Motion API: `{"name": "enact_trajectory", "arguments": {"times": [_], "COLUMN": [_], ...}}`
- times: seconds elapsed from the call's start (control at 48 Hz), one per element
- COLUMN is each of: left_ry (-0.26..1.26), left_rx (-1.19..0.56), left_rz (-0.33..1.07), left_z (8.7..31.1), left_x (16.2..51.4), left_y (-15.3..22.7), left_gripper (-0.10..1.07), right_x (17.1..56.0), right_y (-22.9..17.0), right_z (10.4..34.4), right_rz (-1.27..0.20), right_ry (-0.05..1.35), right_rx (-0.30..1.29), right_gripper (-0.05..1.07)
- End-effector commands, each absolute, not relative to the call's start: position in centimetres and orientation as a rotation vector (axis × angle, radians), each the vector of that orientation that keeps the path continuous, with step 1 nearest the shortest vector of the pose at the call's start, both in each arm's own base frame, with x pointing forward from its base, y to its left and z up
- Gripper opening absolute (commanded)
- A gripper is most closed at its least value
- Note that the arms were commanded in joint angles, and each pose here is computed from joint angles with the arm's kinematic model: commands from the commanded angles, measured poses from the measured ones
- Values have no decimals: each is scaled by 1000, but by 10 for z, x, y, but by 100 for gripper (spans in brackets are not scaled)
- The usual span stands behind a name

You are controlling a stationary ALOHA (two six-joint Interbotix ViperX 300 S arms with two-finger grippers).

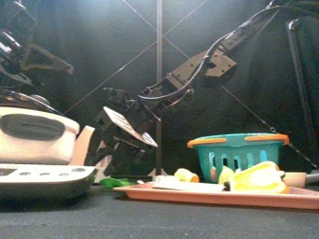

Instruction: Grab whtie sushi piece

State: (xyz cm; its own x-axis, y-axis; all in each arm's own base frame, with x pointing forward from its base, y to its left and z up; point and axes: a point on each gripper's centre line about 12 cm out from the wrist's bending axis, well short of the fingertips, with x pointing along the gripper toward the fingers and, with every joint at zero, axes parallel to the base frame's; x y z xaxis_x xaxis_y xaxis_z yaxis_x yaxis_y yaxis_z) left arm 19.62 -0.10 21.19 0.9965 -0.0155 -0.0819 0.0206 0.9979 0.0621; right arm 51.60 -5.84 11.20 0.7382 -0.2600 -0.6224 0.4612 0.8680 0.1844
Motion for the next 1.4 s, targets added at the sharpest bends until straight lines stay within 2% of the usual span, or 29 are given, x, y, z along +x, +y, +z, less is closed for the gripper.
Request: {"name": "enact_trajectory", "arguments": {"times": [0.0, 0.188, 0.542, 1.375], "left_ry": [68, 69, 69, 71], "left_rx": [63, 63, 63, 63], "left_rz": [-17, -16, -13, -8], "left_z": [216, 216, 216, 216], "left_x": [198, 198, 198, 198], "left_y": [-1, -1, 0, 1], "left_gripper": [25, 25, 25, 25], "right_x": [508, 474, 417, 402], "right_y": [-64, -61, -56, -60], "right_z": [155, 161, 133, 118], "right_rz": [-404, -420, -447, -464], "right_ry": [550, 576, 697, 745], "right_rx": [355, 384, 394, 370], "right_gripper": [91, 91, 91, 90]}}
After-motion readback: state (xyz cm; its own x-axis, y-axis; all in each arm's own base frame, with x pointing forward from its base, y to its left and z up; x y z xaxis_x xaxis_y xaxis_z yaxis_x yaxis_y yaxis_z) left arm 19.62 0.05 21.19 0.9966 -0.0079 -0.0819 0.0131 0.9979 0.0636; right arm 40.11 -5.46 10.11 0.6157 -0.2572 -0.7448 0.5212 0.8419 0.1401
